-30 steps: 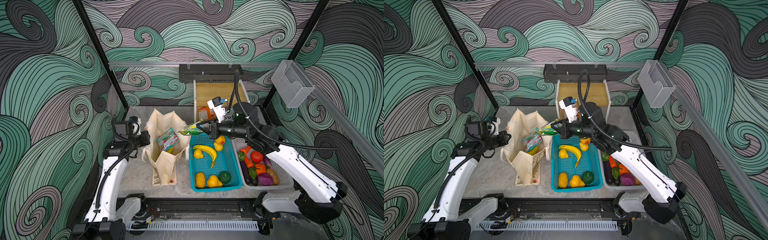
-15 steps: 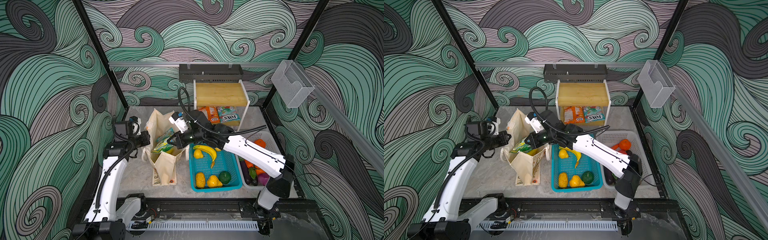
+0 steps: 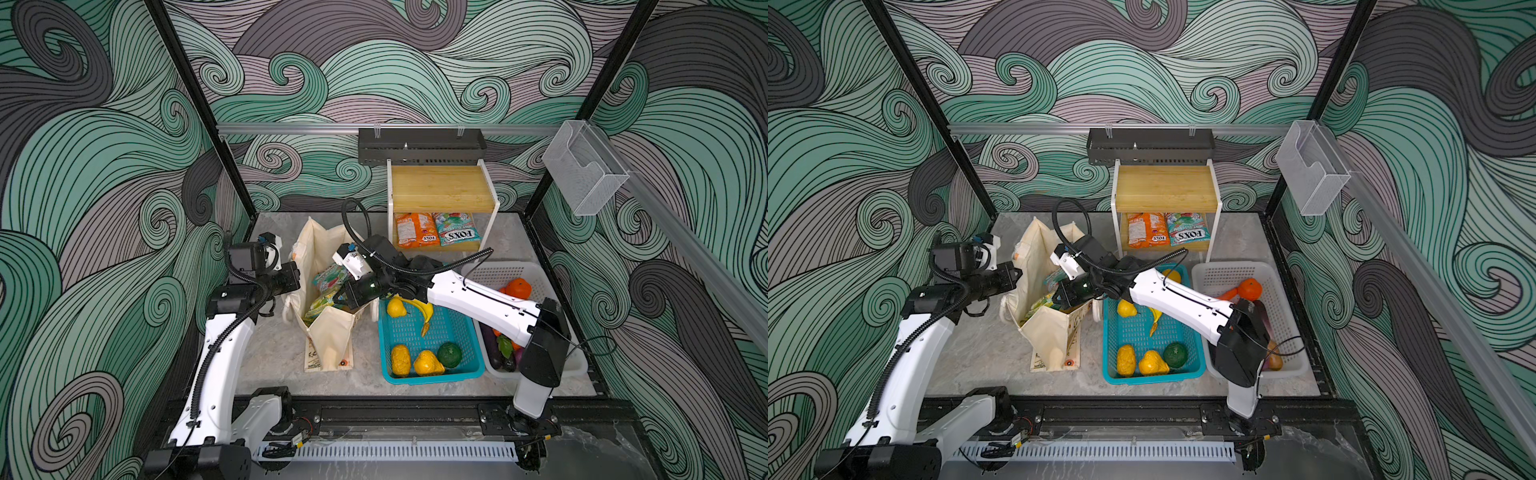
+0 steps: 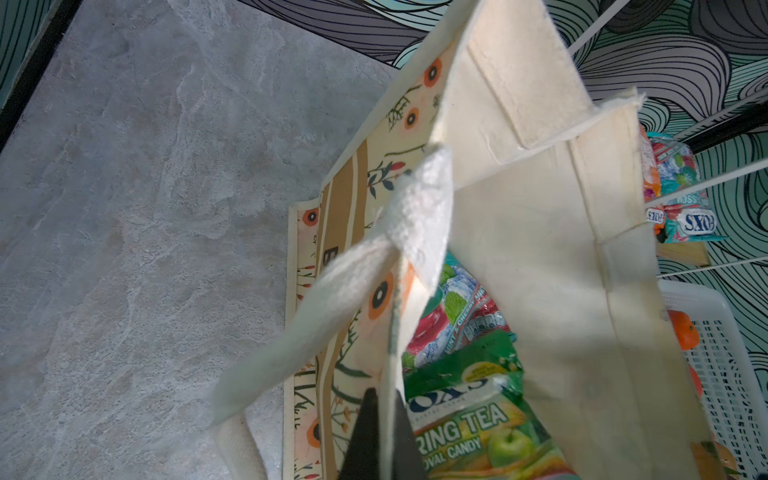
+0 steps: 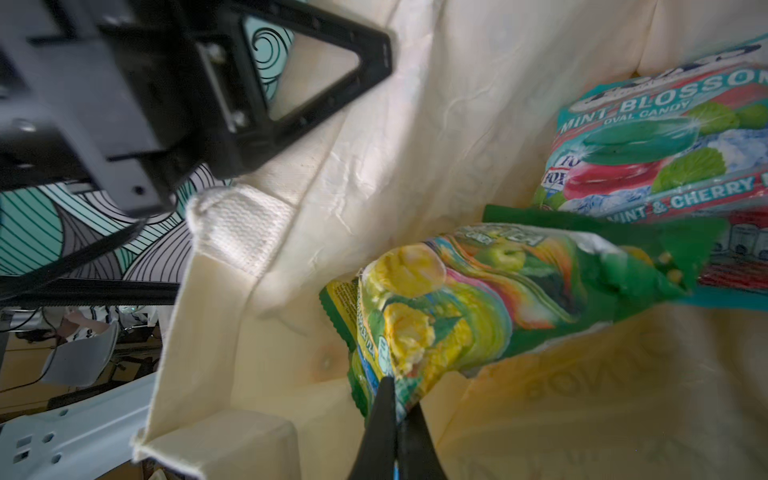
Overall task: Place the food into the grocery bag and tie it
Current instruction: 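Carry the Spring Tea bag into the tote beside the Mint Blossom bag, then open the right gripper and raise it out of the tote, then move the right gripper over the white vegetable basket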
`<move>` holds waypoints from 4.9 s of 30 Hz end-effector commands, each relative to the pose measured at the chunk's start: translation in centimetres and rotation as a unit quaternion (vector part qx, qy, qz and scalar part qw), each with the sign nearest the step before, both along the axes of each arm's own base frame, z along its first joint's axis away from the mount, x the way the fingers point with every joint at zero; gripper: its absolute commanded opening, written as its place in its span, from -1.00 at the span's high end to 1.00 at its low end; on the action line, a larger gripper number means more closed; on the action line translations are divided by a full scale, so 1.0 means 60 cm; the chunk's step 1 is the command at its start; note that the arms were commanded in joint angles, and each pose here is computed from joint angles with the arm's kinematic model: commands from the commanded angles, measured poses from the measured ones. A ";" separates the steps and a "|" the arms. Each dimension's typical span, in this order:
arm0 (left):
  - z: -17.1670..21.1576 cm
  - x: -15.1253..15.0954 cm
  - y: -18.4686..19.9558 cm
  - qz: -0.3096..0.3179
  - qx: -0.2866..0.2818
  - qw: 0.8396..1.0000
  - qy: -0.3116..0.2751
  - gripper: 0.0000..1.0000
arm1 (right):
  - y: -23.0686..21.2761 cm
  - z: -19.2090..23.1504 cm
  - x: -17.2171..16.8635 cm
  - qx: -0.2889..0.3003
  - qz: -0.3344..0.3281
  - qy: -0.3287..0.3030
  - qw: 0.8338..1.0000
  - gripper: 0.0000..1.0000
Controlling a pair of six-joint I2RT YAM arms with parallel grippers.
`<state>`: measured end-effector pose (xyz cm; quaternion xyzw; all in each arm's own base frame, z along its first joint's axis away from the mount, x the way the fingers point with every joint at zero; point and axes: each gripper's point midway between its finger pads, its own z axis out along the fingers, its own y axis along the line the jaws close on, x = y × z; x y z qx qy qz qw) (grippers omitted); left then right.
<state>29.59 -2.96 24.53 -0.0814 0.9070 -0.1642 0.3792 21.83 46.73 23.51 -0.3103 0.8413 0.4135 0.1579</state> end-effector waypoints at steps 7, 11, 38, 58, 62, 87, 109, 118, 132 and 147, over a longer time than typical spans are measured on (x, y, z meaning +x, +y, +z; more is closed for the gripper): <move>-0.001 -0.004 -0.001 -0.002 -0.001 1.000 0.003 1.00 | -0.017 -0.090 0.004 -0.084 0.000 0.008 0.996 0.85; -0.001 -0.004 -0.001 -0.002 0.000 1.000 0.004 1.00 | -0.020 -0.078 0.003 -0.084 0.001 0.003 0.996 0.57; 0.004 -0.006 0.003 0.004 0.004 1.000 -0.003 1.00 | -0.155 0.020 0.090 -0.038 -0.160 -0.088 0.982 -0.46; 0.168 -0.067 0.123 0.179 0.127 0.976 -0.018 1.00 | -0.190 0.144 0.101 -0.007 -0.171 -0.155 0.973 1.00; 0.163 -0.053 0.110 0.158 0.114 0.981 -0.008 1.00 | -0.187 0.194 0.095 0.021 -0.165 -0.166 0.972 1.00; 0.047 0.020 0.042 0.060 0.029 0.998 0.019 1.00 | -0.137 0.065 0.122 -0.018 -0.146 -0.096 0.985 1.00; 0.022 0.002 0.036 0.055 0.024 0.998 0.002 1.00 | -0.467 0.198 0.057 0.000 -0.302 -0.281 0.911 -0.99; 0.018 0.000 0.022 0.038 0.007 0.999 -0.005 1.00 | -0.620 0.066 0.058 -0.088 -0.442 -0.238 0.861 -0.99; 0.011 0.000 0.011 0.021 -0.004 1.000 -0.002 1.00 | -0.694 -0.105 0.119 -0.014 -0.574 0.017 0.819 -0.99; 0.009 0.000 0.007 0.015 -0.006 1.000 -0.002 1.00 | -0.761 -0.181 0.116 0.008 -0.727 0.148 0.670 -0.75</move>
